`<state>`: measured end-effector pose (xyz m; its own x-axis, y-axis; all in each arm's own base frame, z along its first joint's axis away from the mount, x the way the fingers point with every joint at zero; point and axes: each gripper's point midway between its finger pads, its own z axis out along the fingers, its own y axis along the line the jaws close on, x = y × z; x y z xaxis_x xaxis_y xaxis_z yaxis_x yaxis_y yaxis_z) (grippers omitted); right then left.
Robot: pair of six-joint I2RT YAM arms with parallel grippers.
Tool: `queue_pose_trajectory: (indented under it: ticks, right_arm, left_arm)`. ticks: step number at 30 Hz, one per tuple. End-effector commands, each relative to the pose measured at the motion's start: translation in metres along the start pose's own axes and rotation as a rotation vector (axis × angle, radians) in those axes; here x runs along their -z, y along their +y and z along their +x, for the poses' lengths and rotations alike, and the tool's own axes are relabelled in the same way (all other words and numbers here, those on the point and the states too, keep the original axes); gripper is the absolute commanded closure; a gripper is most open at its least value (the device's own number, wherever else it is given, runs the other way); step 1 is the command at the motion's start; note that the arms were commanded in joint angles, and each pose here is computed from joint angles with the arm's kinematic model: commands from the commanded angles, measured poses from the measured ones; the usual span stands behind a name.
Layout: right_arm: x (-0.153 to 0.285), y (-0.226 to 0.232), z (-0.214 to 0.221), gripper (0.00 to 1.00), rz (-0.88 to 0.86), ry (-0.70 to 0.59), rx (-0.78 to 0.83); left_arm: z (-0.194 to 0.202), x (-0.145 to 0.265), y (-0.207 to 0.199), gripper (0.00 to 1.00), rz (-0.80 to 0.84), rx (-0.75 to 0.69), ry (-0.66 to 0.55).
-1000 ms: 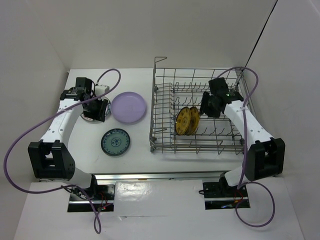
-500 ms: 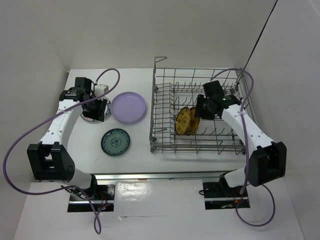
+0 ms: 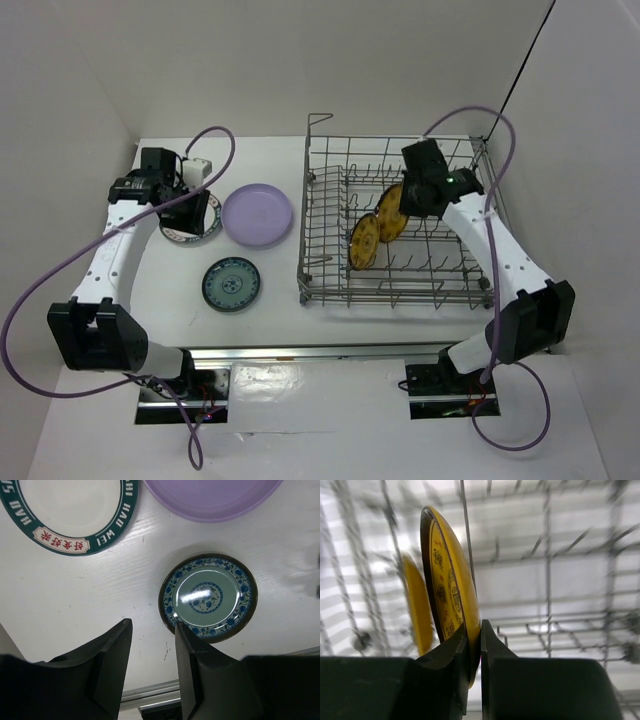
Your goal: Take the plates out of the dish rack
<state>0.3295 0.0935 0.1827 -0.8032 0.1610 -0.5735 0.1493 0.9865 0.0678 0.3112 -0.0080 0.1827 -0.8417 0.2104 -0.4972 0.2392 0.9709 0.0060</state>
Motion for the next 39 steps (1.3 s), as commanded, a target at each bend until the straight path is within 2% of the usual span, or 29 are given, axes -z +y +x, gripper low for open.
queue_pose_trajectory:
  ticks: [1,4,5,6,7,8,9,10,12,14,17,22,25,29,33,36,39]
  right_arm:
    - [0.077,-0.007,-0.087,1.00,0.045,-0.316,-0.062]
    - [0.124,-0.015,-0.123,1.00,0.101,-0.464,-0.066]
    - [0.136,-0.008,-0.128,1.00,0.092,-0.497,-0.062]
    - [0.147,-0.003,-0.138,1.00,0.075,-0.543,-0.052]
    - [0.162,0.018,-0.147,1.00,-0.023,-0.600,-0.061]
    - [0.156,0.026,-0.140,1.00,-0.062,-0.570,-0.026]
    - [0.171,0.054,-0.149,1.00,-0.196,-0.636,-0.017]
    - [0.155,0.077,-0.138,1.00,-0.277,-0.601,0.032]
    - [0.162,0.144,-0.124,1.00,-0.569,-0.592,0.118]
    - [0.154,0.189,-0.098,1.00,-0.748,-0.511,0.182]
    - [0.155,0.248,-0.078,1.00,-0.986,-0.461,0.258]
    - [0.160,0.311,-0.069,1.00,-1.202,-0.426,0.383]
    - [0.162,0.326,-0.059,1.00,-1.271,-0.401,0.420]
    - [0.166,0.335,-0.041,1.00,-1.371,-0.360,0.435]
    - [0.163,0.336,-0.022,1.00,-1.435,-0.301,0.456]
    - [0.154,0.336,-0.008,1.00,-1.438,-0.262,0.464]
    - [0.152,0.335,-0.005,1.00,-1.440,-0.268,0.464]
  left_arm:
    - [-0.028,0.034,-0.003,0.47,-0.004,0.017,-0.128]
    - [-0.039,0.047,-0.015,0.37,0.055,0.016,-0.176]
    - [-0.044,0.055,-0.019,0.30,0.077,0.009,-0.207]
    - [-0.049,0.059,-0.031,0.28,0.142,0.000,-0.230]
    - [-0.053,0.065,-0.037,0.26,0.173,-0.007,-0.254]
    - [-0.054,0.066,-0.043,0.24,0.207,-0.011,-0.260]
    - [-0.055,0.071,-0.049,0.22,0.242,-0.024,-0.268]
    - [-0.057,0.074,-0.059,0.22,0.299,-0.031,-0.278]
    - [-0.060,0.079,-0.067,0.21,0.349,-0.040,-0.296]
    - [-0.061,0.083,-0.079,0.21,0.418,-0.048,-0.309]
    - [-0.065,0.098,-0.083,0.21,0.457,-0.052,-0.352]
    - [-0.072,0.110,-0.086,0.21,0.497,-0.047,-0.409]
    - [-0.068,0.102,-0.084,0.21,0.489,-0.038,-0.392]
    - [-0.061,0.074,-0.064,0.21,0.388,0.003,-0.356]
    - [-0.057,0.069,-0.072,0.21,0.443,-0.004,-0.341]
    - [-0.058,0.063,-0.066,0.21,0.425,0.020,-0.329]
    - [-0.056,0.067,-0.077,0.30,0.499,-0.009,-0.326]
